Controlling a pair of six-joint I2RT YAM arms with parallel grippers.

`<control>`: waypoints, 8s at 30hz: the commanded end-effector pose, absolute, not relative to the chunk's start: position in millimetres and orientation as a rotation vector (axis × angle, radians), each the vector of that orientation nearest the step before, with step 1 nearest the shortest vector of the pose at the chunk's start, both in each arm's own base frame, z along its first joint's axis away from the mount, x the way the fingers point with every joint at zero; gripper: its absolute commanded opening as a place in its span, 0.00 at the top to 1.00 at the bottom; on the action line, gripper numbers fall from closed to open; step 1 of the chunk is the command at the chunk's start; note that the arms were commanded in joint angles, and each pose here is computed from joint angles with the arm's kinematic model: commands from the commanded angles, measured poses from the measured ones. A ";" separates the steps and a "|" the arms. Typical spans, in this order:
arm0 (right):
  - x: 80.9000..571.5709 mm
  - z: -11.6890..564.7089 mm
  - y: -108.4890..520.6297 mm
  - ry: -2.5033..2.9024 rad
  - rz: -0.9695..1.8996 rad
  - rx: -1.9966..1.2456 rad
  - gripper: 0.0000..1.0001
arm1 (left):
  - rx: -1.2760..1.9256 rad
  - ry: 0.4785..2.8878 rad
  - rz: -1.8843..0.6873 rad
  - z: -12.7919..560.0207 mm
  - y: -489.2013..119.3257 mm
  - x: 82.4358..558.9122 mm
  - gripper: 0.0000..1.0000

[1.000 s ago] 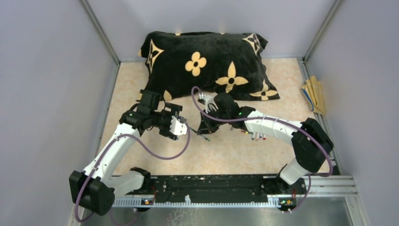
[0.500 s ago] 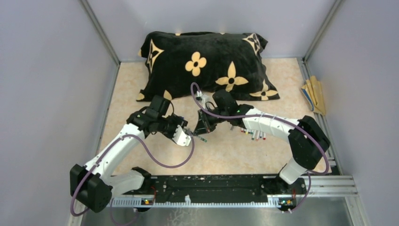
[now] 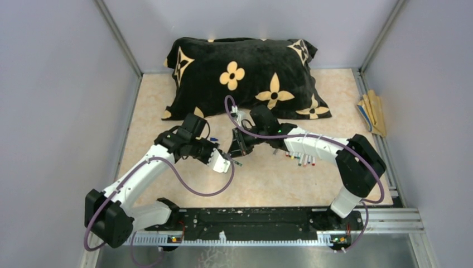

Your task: Open the pen caps

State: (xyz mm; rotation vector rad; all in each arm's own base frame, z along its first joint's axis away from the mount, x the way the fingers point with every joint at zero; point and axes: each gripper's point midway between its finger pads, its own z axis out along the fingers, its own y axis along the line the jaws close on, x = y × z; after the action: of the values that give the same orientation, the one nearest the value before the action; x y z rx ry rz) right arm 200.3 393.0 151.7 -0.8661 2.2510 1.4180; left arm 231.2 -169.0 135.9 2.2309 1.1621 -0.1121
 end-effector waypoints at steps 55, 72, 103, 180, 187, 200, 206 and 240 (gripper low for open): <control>281.1 114.6 221.3 2.327 0.524 -0.097 1.00 | 1.900 1.808 -0.110 81.3 -124.2 301.2 1.00; 332.4 65.5 152.1 2.270 0.039 0.246 1.00 | 1.815 1.984 -0.202 27.9 -125.4 294.9 0.63; 337.1 90.6 166.0 2.223 0.158 0.231 0.65 | 1.596 1.962 -0.420 146.4 -119.7 299.6 0.01; 345.6 17.3 326.4 2.351 0.327 -0.656 1.00 | 1.273 2.072 -0.523 175.6 -86.7 312.0 0.01; 353.4 127.6 349.0 2.115 0.673 -0.284 1.00 | 1.099 2.066 -0.597 189.2 -98.3 322.1 0.01; 308.0 283.6 361.4 1.656 1.177 0.287 1.00 | 0.898 1.915 -1.188 254.3 -165.7 279.7 0.01; 292.4 320.2 381.3 1.570 1.290 0.292 1.00 | 0.894 1.874 -1.360 271.0 -185.1 260.3 0.01; 262.8 327.5 396.4 1.515 1.376 0.205 0.70 | 1.069 1.810 -1.429 268.3 -209.5 237.6 0.85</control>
State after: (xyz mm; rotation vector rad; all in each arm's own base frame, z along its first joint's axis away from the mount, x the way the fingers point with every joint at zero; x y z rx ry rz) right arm 275.4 401.7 324.5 0.2778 1.5015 1.4081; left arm 228.3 -212.1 266.2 0.9482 1.8695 -1.5643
